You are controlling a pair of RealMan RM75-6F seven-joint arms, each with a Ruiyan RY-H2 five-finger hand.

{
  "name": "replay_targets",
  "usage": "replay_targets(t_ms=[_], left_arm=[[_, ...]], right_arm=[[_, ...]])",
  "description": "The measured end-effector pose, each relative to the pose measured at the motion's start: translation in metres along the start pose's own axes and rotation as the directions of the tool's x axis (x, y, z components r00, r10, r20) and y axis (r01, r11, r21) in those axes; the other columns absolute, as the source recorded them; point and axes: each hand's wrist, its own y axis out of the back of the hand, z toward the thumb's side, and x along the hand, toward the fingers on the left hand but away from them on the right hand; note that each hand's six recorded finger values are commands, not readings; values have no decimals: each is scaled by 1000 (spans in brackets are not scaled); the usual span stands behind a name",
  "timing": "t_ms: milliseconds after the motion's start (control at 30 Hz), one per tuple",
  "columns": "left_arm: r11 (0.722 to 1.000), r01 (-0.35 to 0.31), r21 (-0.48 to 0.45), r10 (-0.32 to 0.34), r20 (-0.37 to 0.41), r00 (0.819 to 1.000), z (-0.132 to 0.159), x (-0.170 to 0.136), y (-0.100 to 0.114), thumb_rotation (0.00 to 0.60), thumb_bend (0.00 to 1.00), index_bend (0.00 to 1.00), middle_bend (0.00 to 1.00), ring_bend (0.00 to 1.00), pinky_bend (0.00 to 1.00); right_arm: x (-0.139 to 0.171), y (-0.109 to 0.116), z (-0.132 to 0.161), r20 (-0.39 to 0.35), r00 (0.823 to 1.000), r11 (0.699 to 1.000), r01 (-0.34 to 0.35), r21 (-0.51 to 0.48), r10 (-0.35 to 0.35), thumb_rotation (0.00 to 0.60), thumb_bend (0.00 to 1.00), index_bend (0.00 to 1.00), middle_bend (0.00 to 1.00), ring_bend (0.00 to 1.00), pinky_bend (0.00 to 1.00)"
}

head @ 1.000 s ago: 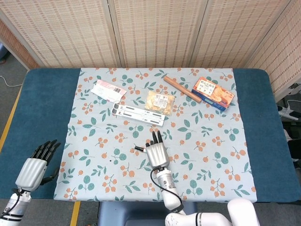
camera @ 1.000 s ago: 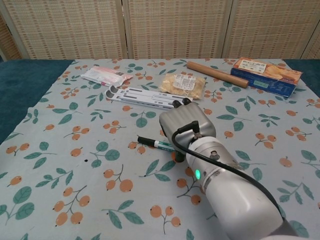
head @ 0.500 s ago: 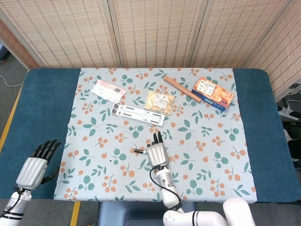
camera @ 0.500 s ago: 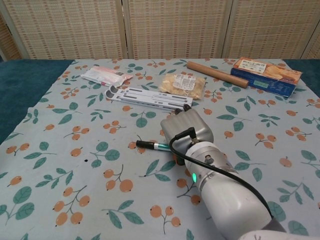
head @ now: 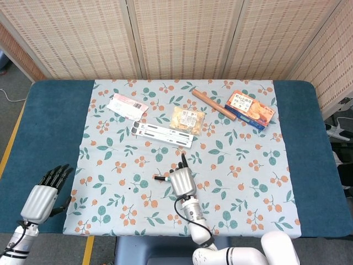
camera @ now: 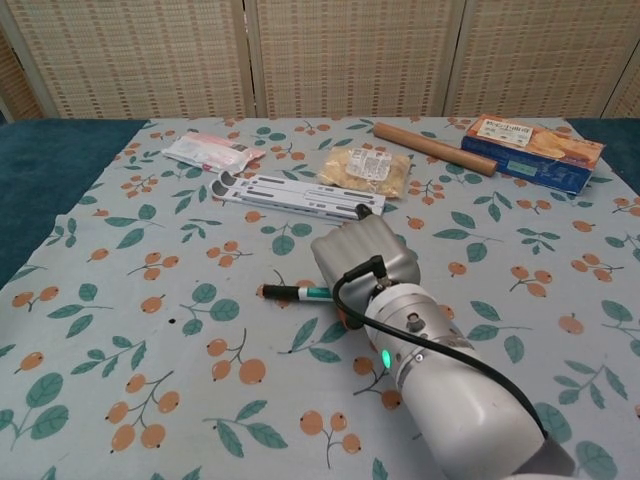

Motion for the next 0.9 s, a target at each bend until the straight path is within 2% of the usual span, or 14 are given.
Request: replay_targets(t_ms=[233, 367, 500, 600, 733, 900], left_arm=[[1000, 7, -10, -7, 35, 999, 12, 0, -7, 600, 425, 111, 15, 0, 160], [1000, -20, -9, 21, 55, 998, 23, 5, -7, 600, 433, 191, 135, 6, 200], [999, -37, -14, 38, 94, 995, 42, 18, -9, 600, 431, 254, 215, 60, 226], [999, -6, -31, 9, 127, 992, 59, 28, -17, 600, 426, 275, 224, 75, 240], [997, 65, -40, -57, 174, 983, 91, 45, -38, 600, 392, 287, 225, 78, 250], [994, 108, -31, -100, 192, 976, 128, 67, -63, 600, 374, 225, 210, 80, 275]], right_arm=[[1, 9, -2, -41, 997, 997, 64, 44, -62, 600, 356, 949, 819, 411, 0], [1, 15, -3, -63, 994, 993, 97, 70, -92, 600, 361, 976, 842, 458, 0], [1, 20, -7, -74, 991, 991, 117, 66, -112, 600, 363, 982, 849, 476, 0], [0, 21, -8, -68, 992, 993, 111, 41, -108, 600, 364, 983, 849, 478, 0], [-1, 20, -9, -60, 994, 995, 97, 14, -96, 600, 363, 983, 849, 478, 0], [-2, 23, -9, -55, 994, 995, 97, -23, -98, 600, 363, 983, 849, 478, 0]])
